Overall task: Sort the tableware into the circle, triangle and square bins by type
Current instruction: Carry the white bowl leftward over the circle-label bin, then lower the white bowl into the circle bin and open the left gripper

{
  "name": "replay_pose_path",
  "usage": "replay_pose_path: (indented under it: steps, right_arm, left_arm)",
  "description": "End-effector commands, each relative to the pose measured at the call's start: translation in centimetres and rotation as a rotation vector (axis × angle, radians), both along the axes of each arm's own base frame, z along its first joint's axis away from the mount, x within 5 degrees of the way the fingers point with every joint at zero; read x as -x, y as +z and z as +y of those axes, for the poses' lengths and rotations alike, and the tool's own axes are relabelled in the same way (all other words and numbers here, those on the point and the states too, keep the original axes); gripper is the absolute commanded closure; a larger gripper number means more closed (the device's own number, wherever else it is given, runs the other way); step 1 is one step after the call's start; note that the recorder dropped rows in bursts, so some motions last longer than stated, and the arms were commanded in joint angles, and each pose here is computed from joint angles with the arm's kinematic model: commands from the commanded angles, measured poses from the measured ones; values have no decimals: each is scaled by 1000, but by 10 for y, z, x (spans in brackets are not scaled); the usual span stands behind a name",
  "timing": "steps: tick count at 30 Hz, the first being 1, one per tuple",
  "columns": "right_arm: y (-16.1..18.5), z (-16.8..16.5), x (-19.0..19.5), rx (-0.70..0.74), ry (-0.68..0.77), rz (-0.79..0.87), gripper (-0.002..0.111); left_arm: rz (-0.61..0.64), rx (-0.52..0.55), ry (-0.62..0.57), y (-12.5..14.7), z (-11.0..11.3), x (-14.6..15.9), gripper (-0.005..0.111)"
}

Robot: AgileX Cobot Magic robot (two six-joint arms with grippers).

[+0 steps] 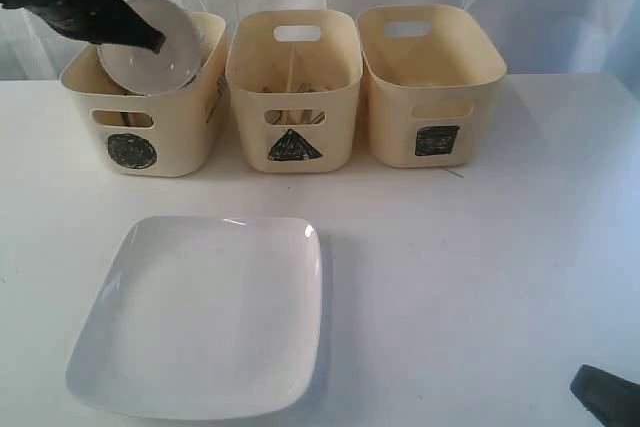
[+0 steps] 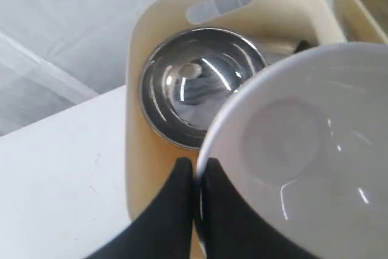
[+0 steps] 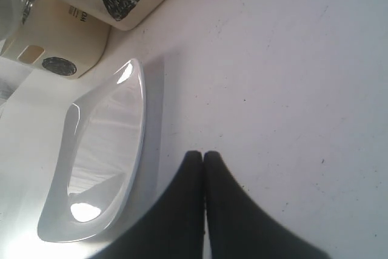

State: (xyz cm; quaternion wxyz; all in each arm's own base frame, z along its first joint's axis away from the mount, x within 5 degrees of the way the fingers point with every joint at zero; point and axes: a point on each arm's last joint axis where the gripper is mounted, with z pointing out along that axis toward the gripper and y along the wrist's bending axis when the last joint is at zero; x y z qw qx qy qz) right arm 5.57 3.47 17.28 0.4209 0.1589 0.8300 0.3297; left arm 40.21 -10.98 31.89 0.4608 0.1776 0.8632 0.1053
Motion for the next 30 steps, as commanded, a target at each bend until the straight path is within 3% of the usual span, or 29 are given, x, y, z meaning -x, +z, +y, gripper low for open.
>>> replay_pose_path:
  steps: [1, 5, 9, 16, 30]
  right_arm:
    - [-1, 0, 0, 2, 1, -5, 108]
    - [-1, 0, 0, 2, 1, -5, 108]
    - [-1, 0, 0, 2, 1, -5, 108]
    - [-1, 0, 0, 2, 1, -5, 108]
    - [-1, 0, 0, 2, 1, -5, 108]
  left_arm:
    - [-120, 130, 47, 5, 32, -10, 106]
    - [-201, 223, 64, 9, 49, -17, 106]
    - [-304, 276, 0, 13, 56, -27, 106]
    - [-329, 462, 49, -15, 70, -51, 106]
    - [-243, 459, 100, -55, 73, -77, 105]
